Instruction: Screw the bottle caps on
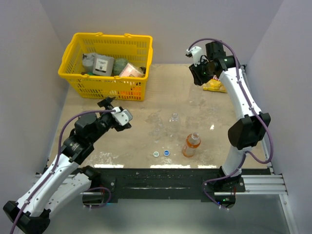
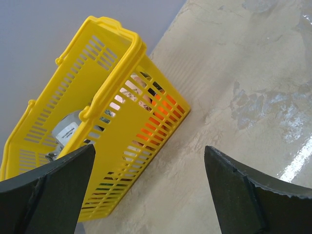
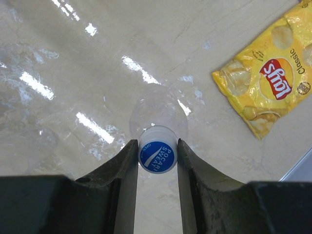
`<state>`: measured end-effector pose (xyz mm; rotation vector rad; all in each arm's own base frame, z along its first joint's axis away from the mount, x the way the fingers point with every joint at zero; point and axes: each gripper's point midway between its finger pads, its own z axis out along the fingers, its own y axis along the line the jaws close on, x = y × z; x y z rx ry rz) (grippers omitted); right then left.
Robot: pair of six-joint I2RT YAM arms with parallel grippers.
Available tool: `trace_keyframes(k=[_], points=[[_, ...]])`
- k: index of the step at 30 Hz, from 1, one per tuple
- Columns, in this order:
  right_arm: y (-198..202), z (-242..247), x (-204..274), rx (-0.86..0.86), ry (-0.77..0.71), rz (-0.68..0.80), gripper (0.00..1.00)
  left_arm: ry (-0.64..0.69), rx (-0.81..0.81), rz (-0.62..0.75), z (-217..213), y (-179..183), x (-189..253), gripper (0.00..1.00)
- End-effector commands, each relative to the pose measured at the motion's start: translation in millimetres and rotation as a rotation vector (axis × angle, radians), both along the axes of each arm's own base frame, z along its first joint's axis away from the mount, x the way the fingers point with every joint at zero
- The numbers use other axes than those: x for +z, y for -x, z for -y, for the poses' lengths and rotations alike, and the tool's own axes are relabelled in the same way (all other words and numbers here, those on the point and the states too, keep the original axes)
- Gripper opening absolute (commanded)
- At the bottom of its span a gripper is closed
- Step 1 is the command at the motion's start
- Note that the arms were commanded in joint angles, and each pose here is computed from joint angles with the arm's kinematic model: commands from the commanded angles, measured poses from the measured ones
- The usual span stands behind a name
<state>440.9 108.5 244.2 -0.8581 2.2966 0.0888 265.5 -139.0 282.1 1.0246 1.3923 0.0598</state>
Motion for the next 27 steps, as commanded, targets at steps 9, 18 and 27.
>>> trace_keyframes(k=[9, 18, 27], points=[[-15.9, 4.3, -9.6, -0.046, -0.054, -0.016, 0.01, 0.024, -0.009, -0.013, 2.6, -1.2, -0.6, 1.00], [-22.9, 4.7, -11.4, -0.073, -0.061, -0.017, 0.43, 0.018, -0.008, -0.014, 2.0, -2.1, -0.7, 0.99], [-25.7, 7.1, -2.0, -0.087, -0.060, 0.010, 0.62, 0.015, -0.022, -0.014, 4.9, -2.2, -1.2, 1.00]])
